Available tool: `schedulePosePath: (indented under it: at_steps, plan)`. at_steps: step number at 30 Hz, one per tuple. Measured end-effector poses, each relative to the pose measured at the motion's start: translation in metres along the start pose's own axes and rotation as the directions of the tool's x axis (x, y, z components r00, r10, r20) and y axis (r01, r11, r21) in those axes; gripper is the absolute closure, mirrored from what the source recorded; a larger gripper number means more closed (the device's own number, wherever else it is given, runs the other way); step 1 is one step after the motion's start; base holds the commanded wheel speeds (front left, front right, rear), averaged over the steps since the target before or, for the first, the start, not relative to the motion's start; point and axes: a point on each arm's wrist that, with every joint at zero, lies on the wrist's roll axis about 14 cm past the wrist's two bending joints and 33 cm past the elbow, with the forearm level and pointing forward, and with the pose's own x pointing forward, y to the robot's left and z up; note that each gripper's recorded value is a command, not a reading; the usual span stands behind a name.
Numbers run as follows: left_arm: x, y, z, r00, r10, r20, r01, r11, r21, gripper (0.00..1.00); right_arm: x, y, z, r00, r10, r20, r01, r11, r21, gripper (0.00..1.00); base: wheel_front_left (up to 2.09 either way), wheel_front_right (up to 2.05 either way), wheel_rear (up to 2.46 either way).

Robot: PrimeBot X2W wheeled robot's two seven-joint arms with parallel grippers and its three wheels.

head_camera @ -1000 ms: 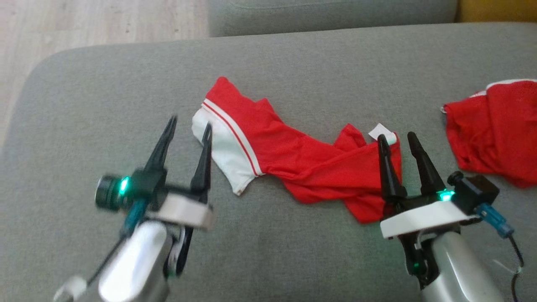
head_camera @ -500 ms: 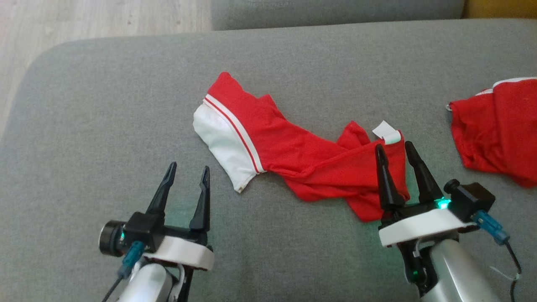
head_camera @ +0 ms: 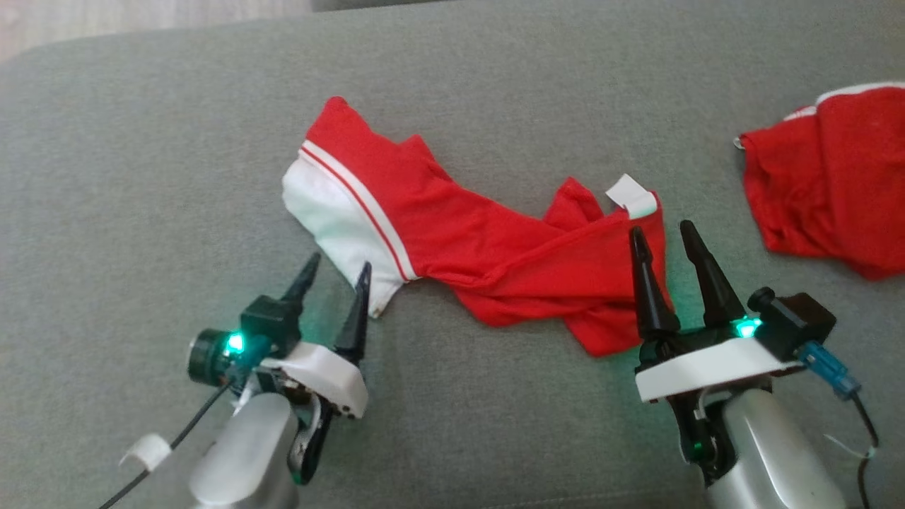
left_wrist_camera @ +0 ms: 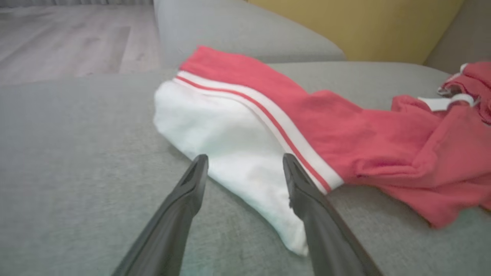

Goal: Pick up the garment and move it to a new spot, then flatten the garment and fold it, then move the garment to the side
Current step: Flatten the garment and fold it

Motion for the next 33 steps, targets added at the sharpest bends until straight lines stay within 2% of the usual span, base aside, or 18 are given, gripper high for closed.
schedulePosePath:
  at_steps: [7, 8, 9, 14, 19, 22, 26, 31, 33]
  plan:
    - [0.008, -0.011, -0.038, 0.988, -0.035, -0.152, 0.033, 0.999, -0.017, 0.00, -0.004, -0.011, -0.001, 0.999, -0.033, -0.005, 0.033, 0.999, -0.002, 0.00, 0.00, 0.00, 0.00]
    - [0.010, -0.011, -0.039, 0.986, -0.035, -0.163, 0.034, 0.999, -0.010, 0.68, -0.004, -0.012, -0.001, 0.999, -0.034, -0.004, 0.034, 0.999, -0.002, 0.00, 0.00, 0.00, 0.00]
    - [0.012, -0.009, -0.037, 0.986, -0.032, -0.164, 0.032, 0.999, -0.005, 1.00, -0.004, -0.012, -0.001, 0.999, -0.036, -0.003, 0.036, 0.999, -0.003, 0.00, 0.00, 0.00, 0.00]
    - [0.017, -0.003, -0.026, 0.993, -0.011, -0.119, 0.013, 1.000, 0.011, 1.00, -0.001, -0.012, 0.006, 0.999, -0.035, 0.016, 0.035, 0.999, -0.006, 0.00, 0.00, 0.00, 0.00]
    - [0.017, -0.007, 0.022, 0.997, -0.024, 0.068, 0.023, 1.000, 0.007, 1.00, -0.002, -0.008, 0.015, 0.999, -0.025, 0.040, 0.026, 1.000, -0.007, 0.00, 0.00, 0.00, 0.00]
    - [0.015, -0.017, 0.066, 0.978, -0.050, 0.204, 0.050, 0.999, 0.006, 1.00, -0.004, -0.005, 0.021, 0.998, -0.018, 0.057, 0.018, 1.000, -0.002, 0.00, 0.00, 0.00, 0.00]
    - [0.007, -0.029, 0.121, 0.926, -0.094, 0.367, 0.090, 0.996, 0.028, 1.00, -0.008, -0.003, 0.026, 0.997, -0.015, 0.071, 0.015, 1.000, 0.006, 0.00, 0.00, 0.00, 0.00]
    - [0.009, -0.042, 0.156, 0.899, -0.160, 0.407, 0.133, 0.987, 0.095, 1.00, -0.013, -0.007, 0.028, 0.996, -0.032, 0.078, 0.031, 0.999, 0.019, 0.00, 0.00, 0.00, 0.00]
    - [0.017, -0.046, 0.180, 0.887, -0.193, 0.420, 0.139, 0.978, 0.156, 1.00, -0.015, -0.011, 0.028, 0.996, -0.045, 0.079, 0.043, 0.999, 0.030, 0.00, 0.00, 0.00, 0.00]
